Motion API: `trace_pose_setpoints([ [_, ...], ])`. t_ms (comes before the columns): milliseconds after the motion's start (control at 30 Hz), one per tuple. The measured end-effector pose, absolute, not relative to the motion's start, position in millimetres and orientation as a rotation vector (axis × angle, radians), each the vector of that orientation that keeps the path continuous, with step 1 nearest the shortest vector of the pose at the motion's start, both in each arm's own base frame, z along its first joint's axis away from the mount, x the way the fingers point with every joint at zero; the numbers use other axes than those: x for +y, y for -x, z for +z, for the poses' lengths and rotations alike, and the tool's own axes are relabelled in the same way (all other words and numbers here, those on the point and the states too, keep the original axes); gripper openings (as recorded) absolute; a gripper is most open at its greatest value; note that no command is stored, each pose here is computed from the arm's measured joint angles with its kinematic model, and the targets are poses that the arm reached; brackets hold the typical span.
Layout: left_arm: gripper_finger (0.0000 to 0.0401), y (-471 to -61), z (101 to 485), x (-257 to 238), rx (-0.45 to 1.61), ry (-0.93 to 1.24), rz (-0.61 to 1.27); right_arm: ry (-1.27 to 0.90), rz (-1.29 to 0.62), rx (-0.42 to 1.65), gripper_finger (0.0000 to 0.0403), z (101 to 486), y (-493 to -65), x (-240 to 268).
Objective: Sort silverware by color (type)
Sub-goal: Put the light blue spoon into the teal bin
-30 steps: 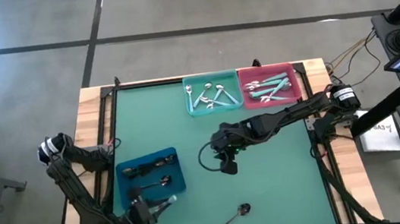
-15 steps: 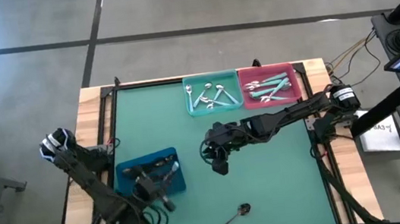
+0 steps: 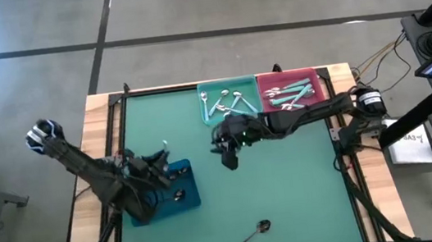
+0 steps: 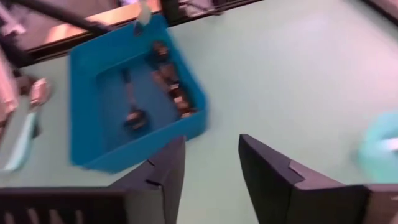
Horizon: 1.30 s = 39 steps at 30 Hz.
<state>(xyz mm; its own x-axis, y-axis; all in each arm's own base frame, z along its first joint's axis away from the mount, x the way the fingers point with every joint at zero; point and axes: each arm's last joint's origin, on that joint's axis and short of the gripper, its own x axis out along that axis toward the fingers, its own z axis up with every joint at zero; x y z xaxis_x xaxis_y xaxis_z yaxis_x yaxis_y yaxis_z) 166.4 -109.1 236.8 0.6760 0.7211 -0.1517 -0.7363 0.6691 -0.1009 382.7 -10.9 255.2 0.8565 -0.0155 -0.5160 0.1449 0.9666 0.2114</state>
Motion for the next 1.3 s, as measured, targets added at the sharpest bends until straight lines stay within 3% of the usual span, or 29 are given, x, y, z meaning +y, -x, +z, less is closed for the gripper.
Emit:
trace_pose_setpoints([
  [167,0.0022,-154,228,-81,0.091,0.178,0.895,-0.263,-0.168,0.527,0.0164,255,-380,-44],
  [367,0.0022,-147,212,-58,0.231,0.226,0.939,-0.31,-0.238,0.525,0.0158,254,-376,-68],
  [600,0.0022,-165,212,-65,0.356,0.166,0.728,-0.34,-0.243,0.525,0.0139,254,-376,-67],
  [733,0.0022,-177,223,-73,0.304,0.097,0.618,-0.343,-0.233,0.525,0.0134,254,-377,-62],
  [900,0.0022,-184,227,-67,0.27,0.067,0.633,-0.316,-0.202,0.514,0.0139,256,-379,-54],
  [1067,0.0022,-192,223,-55,0.258,0.07,0.622,-0.263,-0.028,0.433,0.0145,264,-385,-44],
  [1300,0.0022,-200,219,-29,0.081,0.117,0.504,-0.236,0.037,0.318,0.0146,275,-389,-43],
])
